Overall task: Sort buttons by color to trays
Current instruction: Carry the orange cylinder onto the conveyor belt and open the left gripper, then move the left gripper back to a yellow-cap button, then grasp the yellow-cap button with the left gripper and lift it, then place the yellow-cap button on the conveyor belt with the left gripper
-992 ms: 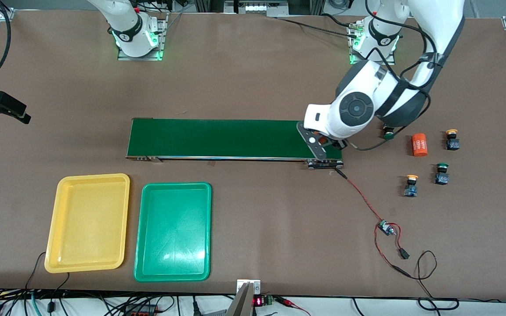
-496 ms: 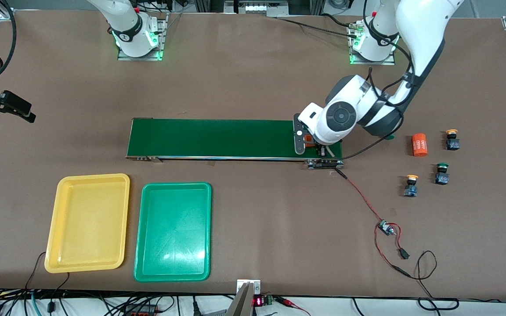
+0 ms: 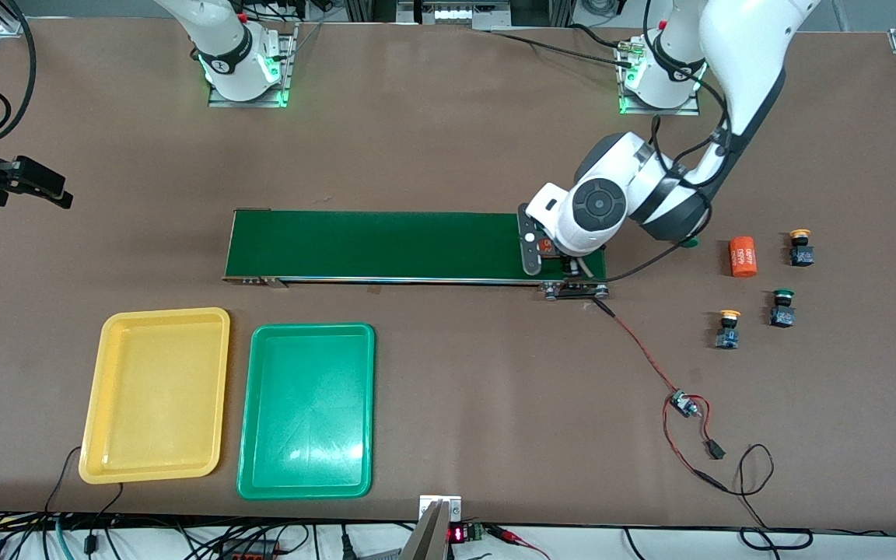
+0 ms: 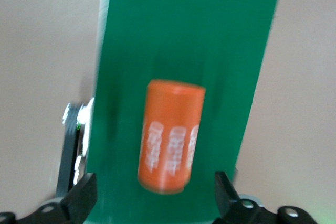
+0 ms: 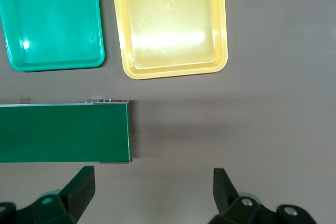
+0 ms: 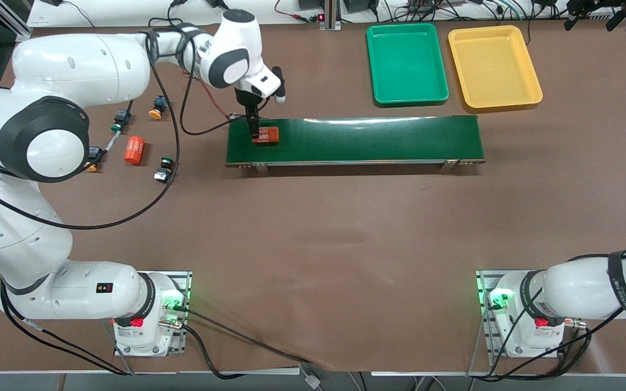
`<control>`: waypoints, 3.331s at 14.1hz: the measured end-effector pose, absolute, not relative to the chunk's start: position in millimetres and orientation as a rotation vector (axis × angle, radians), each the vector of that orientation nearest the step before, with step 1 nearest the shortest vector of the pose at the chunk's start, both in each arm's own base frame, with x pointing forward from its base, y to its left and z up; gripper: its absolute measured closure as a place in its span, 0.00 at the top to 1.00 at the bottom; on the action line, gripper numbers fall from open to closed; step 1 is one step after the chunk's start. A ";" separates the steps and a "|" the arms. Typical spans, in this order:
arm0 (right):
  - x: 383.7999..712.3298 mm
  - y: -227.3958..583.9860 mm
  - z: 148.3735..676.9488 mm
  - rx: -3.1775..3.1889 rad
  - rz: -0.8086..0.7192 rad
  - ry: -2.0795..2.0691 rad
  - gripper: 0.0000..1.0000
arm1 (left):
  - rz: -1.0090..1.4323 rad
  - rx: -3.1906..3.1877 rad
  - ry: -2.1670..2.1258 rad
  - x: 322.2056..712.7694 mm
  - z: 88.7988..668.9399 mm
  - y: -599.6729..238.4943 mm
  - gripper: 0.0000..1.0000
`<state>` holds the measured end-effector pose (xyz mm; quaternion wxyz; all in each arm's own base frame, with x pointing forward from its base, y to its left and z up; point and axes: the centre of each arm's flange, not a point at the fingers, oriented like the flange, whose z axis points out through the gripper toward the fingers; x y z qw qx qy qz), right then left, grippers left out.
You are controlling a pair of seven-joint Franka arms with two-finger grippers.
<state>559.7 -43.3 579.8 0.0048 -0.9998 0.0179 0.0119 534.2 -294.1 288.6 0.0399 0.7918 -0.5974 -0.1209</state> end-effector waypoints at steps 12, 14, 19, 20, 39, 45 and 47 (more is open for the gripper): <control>563.7 -11.0 592.6 -3.154 -0.062 -0.045 1.00 | -0.305 3.119 -0.284 666.0 390.9 -88.6 1.00; 566.1 -15.4 592.5 -3.155 -0.086 -0.033 1.00 | -0.296 3.136 -0.166 682.6 362.3 -30.3 1.00; 568.7 -10.1 587.4 -3.155 -0.082 -0.047 1.00 | -0.223 3.223 -0.029 684.7 274.6 41.4 1.00; 568.7 -9.7 586.7 -3.155 -0.080 -0.048 1.00 | -0.178 3.218 -0.033 684.0 260.5 36.3 1.00; 588.2 -8.6 583.3 -3.157 -0.257 -0.053 1.00 | -0.264 3.235 -0.125 672.0 217.7 6.7 0.33; 566.8 -15.1 576.7 -3.162 -0.010 -0.036 1.00 | -0.351 3.128 -0.087 657.3 302.9 -117.7 0.33; 575.8 -2.2 558.0 -3.165 0.030 -0.070 1.00 | -0.377 3.093 0.021 633.1 311.4 -176.8 0.33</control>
